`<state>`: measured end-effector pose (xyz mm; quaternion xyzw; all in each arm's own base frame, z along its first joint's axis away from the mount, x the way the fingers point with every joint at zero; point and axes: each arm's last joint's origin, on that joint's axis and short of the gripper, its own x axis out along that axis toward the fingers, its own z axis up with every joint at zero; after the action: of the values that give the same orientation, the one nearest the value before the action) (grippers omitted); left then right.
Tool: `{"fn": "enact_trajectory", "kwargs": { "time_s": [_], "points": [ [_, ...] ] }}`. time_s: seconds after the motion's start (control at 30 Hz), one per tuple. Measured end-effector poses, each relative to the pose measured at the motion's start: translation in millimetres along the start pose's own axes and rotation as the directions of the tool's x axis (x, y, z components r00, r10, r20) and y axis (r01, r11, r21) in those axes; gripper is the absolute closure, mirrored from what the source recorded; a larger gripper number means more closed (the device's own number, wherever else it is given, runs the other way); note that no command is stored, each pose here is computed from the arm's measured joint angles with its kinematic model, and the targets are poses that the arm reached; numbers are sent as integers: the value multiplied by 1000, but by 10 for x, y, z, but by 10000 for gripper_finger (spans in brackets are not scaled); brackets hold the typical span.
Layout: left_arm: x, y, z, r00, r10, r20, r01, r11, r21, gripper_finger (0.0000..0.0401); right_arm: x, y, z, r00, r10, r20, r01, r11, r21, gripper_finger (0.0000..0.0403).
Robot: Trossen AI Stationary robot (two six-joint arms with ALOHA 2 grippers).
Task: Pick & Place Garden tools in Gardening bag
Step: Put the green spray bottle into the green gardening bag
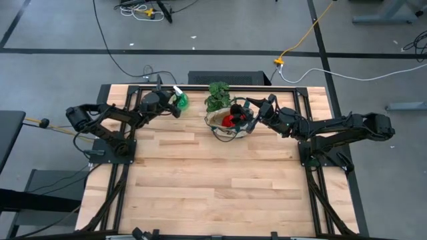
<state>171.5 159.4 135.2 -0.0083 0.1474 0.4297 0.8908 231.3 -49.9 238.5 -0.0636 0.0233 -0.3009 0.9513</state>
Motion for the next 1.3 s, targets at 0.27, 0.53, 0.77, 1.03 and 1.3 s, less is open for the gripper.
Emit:
{"fn": "enact_trajectory", "kwargs": {
  "time_s": [0.27, 0.53, 0.77, 1.03, 1.3],
  "points": [
    [0, 0, -3, 1000, 0, -3, 0, 999, 34, 206, 0, 0, 1, 1000, 0, 1, 0, 1000, 0, 156],
    [24, 3, 45, 1000, 19, 13, -19, 999, 34, 206, 0, -1, 12, 1000, -1, 12, 1, 1000, 6, 156],
    [25, 11, 9, 998, 52, -27, -51, 998, 32, 206, 0, -1, 12, 1000, -1, 12, 1, 1000, 0, 156],
    [33, 63, 4, 997, 71, -31, -71, 997, 18, 196, 0, -1, 12, 1000, 0, 12, 0, 1000, -1, 156],
    [37, 89, 15, 997, 74, -19, -74, 997, -14, 152, 0, -1, 12, 1000, 0, 12, 0, 1000, -2, 156]
  ]
}}
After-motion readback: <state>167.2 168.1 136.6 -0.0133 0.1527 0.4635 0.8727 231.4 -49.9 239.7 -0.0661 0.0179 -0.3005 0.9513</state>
